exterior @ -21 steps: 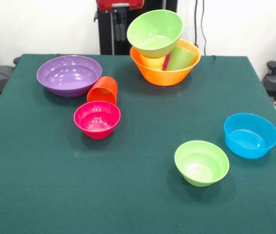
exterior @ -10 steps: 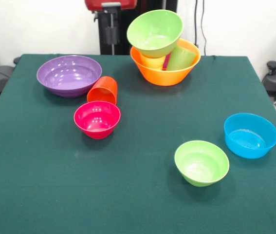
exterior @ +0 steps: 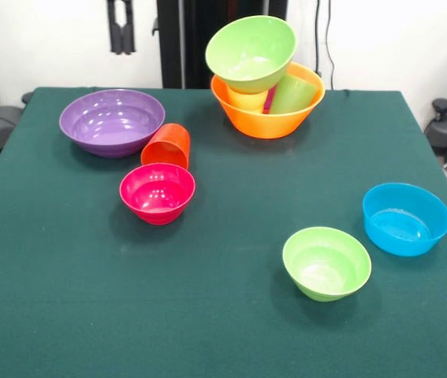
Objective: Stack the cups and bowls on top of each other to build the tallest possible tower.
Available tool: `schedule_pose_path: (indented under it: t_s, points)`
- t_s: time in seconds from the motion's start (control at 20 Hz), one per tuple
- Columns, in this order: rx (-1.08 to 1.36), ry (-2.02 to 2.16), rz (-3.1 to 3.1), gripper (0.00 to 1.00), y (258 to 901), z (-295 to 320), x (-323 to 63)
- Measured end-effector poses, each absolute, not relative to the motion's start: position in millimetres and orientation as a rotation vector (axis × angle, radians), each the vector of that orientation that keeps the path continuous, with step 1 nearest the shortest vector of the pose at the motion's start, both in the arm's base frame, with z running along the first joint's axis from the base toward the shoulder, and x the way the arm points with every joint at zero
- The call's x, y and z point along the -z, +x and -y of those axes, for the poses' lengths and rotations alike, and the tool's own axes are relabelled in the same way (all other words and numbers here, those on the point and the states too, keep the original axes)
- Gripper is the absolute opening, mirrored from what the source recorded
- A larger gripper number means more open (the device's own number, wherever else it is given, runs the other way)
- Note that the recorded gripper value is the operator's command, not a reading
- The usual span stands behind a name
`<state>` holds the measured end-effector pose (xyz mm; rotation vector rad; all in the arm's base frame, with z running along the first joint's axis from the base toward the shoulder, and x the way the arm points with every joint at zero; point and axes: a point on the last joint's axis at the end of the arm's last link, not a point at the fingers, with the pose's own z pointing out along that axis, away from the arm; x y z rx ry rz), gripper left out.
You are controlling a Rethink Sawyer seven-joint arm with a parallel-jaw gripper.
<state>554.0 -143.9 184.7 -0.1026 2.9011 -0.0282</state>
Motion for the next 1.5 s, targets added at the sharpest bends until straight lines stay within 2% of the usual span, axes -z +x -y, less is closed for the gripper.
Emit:
schedule_pose_path:
  t_s: [0.4,1.5]
  points:
    - [0.049,-0.136,-2.894,0.0,580,163,-185]
    - [-0.01,-0.106,-2.806,0.0,659,166,-178]
